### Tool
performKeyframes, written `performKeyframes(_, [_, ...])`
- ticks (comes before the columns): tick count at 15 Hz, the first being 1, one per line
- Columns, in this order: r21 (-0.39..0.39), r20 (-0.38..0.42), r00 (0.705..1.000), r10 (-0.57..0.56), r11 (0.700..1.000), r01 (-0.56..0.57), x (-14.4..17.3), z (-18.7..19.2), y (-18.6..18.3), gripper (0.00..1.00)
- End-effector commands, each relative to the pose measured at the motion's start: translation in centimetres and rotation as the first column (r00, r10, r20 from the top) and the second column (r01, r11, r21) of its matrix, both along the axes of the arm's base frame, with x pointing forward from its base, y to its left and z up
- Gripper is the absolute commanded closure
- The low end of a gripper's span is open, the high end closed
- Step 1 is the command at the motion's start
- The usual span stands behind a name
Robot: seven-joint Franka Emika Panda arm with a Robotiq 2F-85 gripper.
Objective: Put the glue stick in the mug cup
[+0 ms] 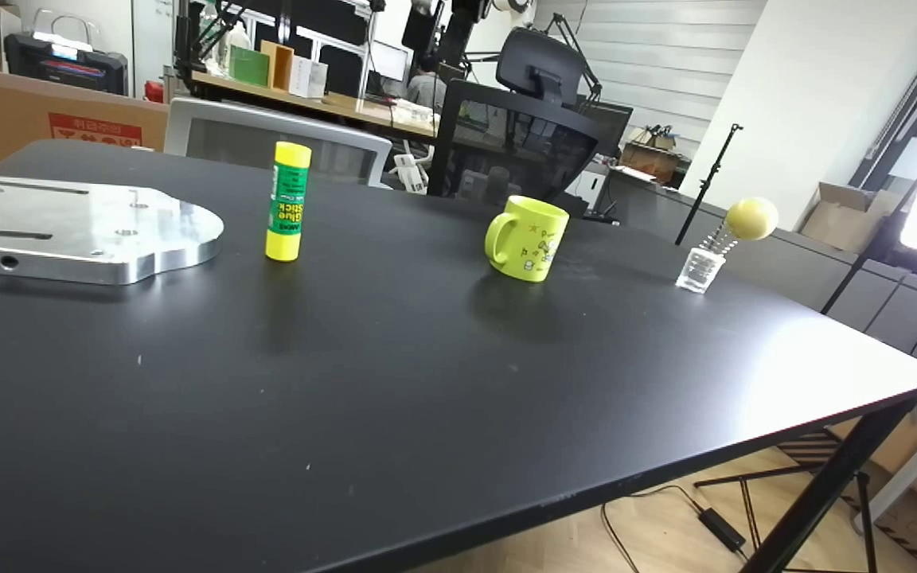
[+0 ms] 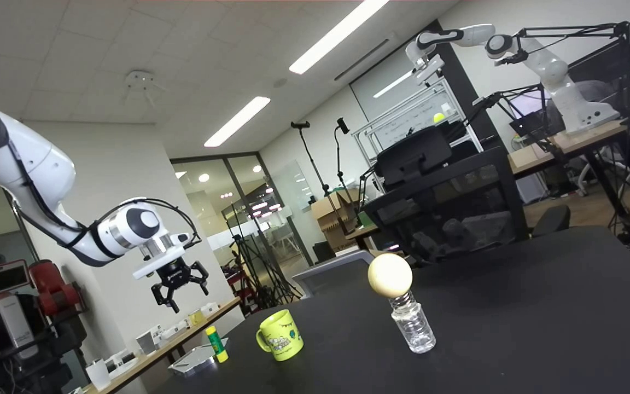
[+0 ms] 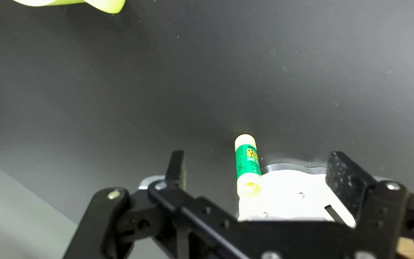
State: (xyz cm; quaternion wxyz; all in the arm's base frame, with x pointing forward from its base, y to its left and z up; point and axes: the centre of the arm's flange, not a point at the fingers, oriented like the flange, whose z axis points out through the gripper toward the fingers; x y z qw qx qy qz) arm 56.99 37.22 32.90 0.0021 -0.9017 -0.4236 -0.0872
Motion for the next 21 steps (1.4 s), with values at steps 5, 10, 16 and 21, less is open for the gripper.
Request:
performKeyframes(5, [-0.004,0.005,1.000,-0.009,1.000,0.009,0.8,-0.2,0.1,0.00])
performKeyframes(10, [-0.047,-0.039,0.998,0.044,0.998,-0.046,4.7,-1.6,2.2,0.00])
performKeyframes(16, [-0.099,-0.057,0.988,0.143,0.984,-0.148,8.1,-2.8,6.5,0.00])
performKeyframes(21, [-0.121,-0.070,0.964,0.257,0.957,-0.264,8.3,-4.8,11.1,0.00])
